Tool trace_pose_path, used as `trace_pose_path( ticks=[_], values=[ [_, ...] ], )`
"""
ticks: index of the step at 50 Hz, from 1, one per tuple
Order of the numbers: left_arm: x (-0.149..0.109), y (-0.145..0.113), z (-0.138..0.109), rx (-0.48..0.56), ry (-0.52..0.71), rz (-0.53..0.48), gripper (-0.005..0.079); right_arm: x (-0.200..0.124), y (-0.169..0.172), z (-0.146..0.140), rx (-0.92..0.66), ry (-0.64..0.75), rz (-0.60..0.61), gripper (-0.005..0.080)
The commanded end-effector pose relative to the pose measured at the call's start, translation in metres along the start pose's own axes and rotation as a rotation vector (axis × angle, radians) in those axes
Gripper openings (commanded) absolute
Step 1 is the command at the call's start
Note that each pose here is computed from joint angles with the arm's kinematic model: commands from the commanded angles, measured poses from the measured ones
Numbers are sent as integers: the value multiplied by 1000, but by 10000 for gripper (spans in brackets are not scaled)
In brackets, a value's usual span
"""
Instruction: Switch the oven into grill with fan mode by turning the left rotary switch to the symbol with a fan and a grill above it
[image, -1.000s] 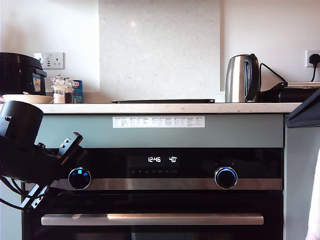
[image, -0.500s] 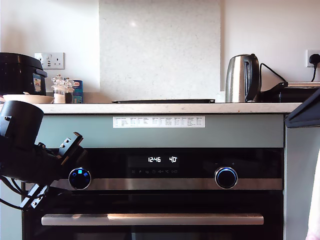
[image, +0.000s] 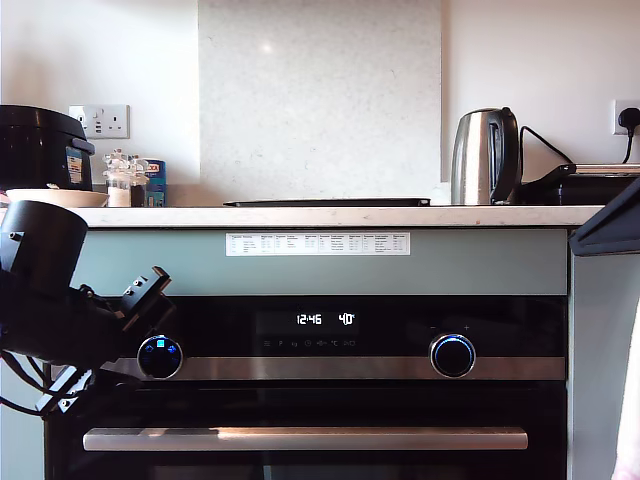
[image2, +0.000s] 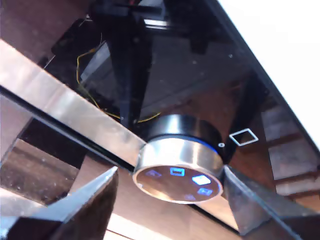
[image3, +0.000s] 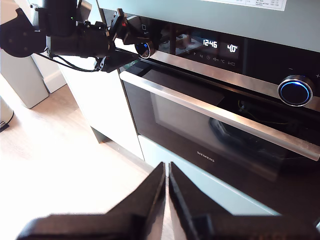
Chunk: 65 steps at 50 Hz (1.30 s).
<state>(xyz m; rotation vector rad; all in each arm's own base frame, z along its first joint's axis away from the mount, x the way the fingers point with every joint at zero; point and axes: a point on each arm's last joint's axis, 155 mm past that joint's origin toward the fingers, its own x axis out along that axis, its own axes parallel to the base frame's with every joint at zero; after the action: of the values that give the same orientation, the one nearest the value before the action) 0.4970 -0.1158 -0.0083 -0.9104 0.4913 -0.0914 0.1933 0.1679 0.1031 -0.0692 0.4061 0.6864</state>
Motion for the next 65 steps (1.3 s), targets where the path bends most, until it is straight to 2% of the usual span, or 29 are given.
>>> trace_pose_path(
  ticks=[1,14,25,34,50,59,65],
  values=[
    [19,-22,44,12,-112,-73,598,1,1,-2,2,4,2,-12],
    [24,-27,41,17,-92,-103,598,1,1,-2,23,4,2,-12],
    [22,-29,51,8,-117,-121,547,1,1,-2,23,4,2,-12],
    [19,-38,62,15,-144,-169,547,1,1,-2,24,4,2,-12],
    [18,-34,68,13,-155,-167,547,1,-3,-1,27,2,-19,-12],
    [18,-33,65,13,-144,-164,456,1,-4,-1,27,2,-23,-12],
    [19,-34,59,14,-123,-165,445,1,-4,-1,27,2,-24,-12]
  ],
)
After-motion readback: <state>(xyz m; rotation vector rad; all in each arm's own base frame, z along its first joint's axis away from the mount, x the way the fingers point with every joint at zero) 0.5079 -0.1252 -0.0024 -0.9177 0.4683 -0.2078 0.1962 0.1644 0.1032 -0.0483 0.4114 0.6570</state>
